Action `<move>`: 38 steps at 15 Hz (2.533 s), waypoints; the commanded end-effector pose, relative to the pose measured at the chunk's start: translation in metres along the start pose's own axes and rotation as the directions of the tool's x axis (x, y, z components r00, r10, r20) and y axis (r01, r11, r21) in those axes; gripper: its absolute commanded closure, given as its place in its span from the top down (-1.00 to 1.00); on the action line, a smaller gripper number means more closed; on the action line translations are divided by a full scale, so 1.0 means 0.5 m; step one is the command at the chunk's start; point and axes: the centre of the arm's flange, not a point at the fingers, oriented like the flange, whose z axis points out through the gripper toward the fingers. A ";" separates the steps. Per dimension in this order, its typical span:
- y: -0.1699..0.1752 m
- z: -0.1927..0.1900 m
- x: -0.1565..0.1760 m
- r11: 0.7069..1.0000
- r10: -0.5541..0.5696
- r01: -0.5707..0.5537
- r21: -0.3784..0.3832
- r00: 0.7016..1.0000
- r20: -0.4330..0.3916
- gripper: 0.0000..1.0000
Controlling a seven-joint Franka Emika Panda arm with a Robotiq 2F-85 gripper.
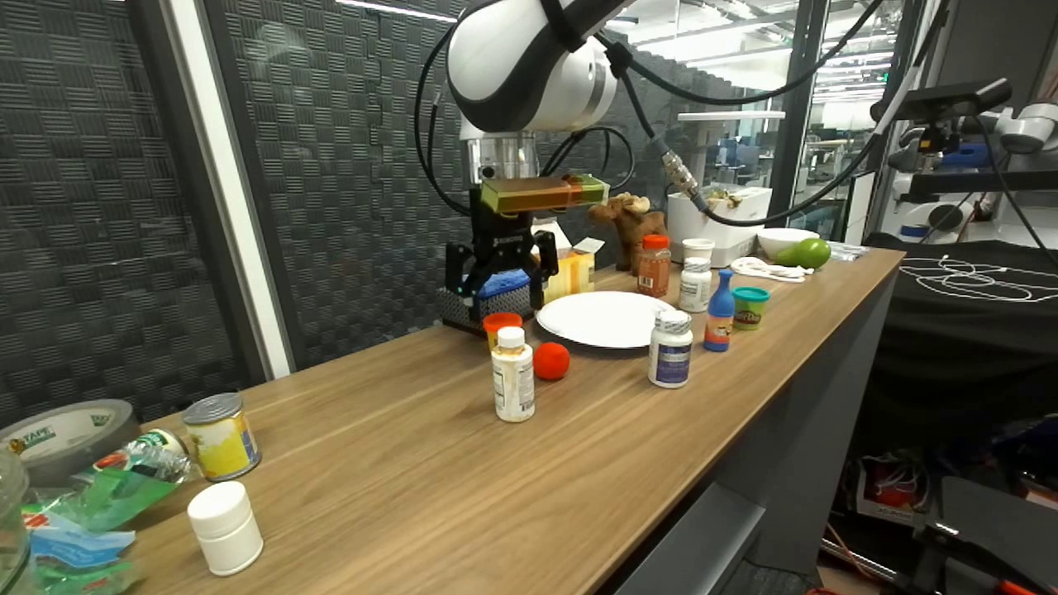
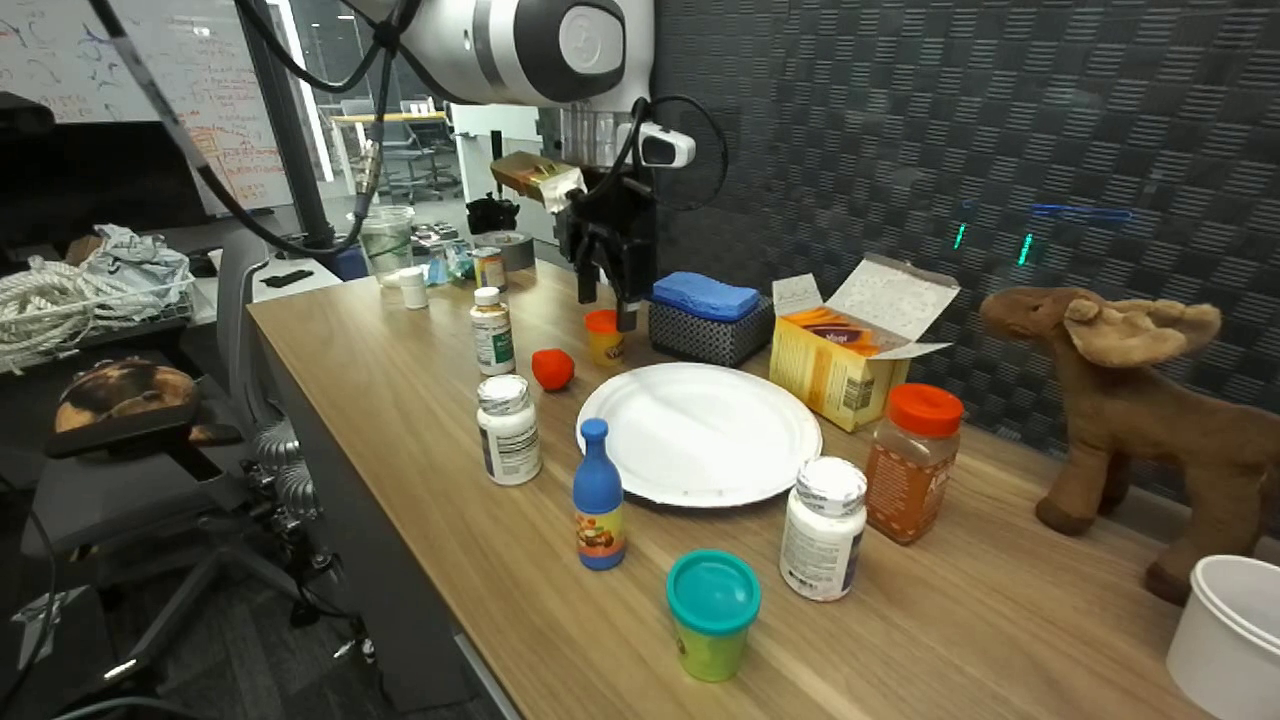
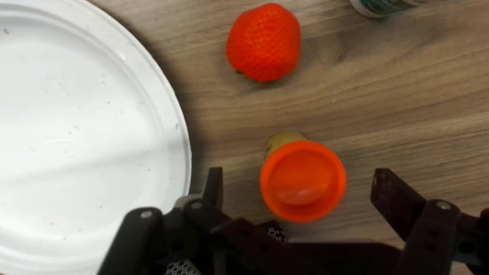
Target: Put the bottles and orange plushie that are around the white plate on the white plate
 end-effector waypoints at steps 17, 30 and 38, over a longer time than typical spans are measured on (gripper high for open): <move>0.050 -0.074 0.003 0.997 0.074 -0.073 0.034 0.997 -0.028 -0.43; 0.249 -0.089 0.037 0.943 0.331 -0.331 0.013 0.943 -0.043 -0.43; 0.315 -0.058 0.058 0.908 0.410 -0.409 0.084 0.912 0.010 -0.43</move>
